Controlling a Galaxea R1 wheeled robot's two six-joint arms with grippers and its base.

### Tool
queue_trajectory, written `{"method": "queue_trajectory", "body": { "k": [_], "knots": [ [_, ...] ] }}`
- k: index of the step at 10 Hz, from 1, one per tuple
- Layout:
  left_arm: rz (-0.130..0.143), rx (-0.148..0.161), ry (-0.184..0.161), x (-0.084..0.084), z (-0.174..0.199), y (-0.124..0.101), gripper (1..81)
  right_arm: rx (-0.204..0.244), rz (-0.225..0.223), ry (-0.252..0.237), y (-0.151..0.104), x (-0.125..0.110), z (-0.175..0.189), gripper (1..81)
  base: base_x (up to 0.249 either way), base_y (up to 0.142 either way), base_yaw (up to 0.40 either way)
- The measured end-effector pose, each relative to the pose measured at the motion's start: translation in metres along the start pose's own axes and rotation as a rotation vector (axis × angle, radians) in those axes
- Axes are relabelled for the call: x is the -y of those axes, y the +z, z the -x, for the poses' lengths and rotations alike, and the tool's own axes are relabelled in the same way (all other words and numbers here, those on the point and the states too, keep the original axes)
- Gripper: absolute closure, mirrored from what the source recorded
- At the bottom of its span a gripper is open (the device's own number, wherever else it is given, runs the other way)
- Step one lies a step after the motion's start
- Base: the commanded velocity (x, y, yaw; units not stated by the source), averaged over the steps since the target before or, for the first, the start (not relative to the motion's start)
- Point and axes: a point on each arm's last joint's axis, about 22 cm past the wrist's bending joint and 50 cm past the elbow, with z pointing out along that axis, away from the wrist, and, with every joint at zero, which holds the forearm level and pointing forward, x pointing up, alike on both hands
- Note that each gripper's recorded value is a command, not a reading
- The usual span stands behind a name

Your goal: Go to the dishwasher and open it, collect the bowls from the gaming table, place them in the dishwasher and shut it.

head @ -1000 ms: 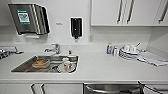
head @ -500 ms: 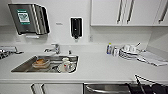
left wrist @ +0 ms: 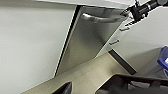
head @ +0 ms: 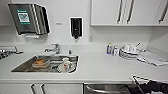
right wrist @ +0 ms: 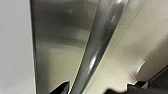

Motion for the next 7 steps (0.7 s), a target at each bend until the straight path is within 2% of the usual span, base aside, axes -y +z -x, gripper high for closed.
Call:
{"method": "queue_trajectory", "body": {
  "k": [2, 5, 7],
  "knots": [
    [0.006, -0.001, 0.000, -0.0013, -0.0005, 0.0023, 1.0, -0.056, 0.057, 0.024, 0.0024, -0.0110, -0.0105, 1.0, 0.000, 0.000, 0.000],
    [0.000, 0.000, -0.001, 0.0024, 0.0001, 0.0022, 1.0, -0.137, 0.081, 0.074, 0.0052, -0.0140, -0.0124, 1.0, 0.000, 0.000, 0.000],
    [0.001, 0.000, -0.001, 0.0026, 0.0000, 0.0033, 1.0, -0.184, 0.083, 0.056, 0.0081, -0.0160, -0.0132, 1.0, 0.000, 0.000, 0.000]
  ]
}}
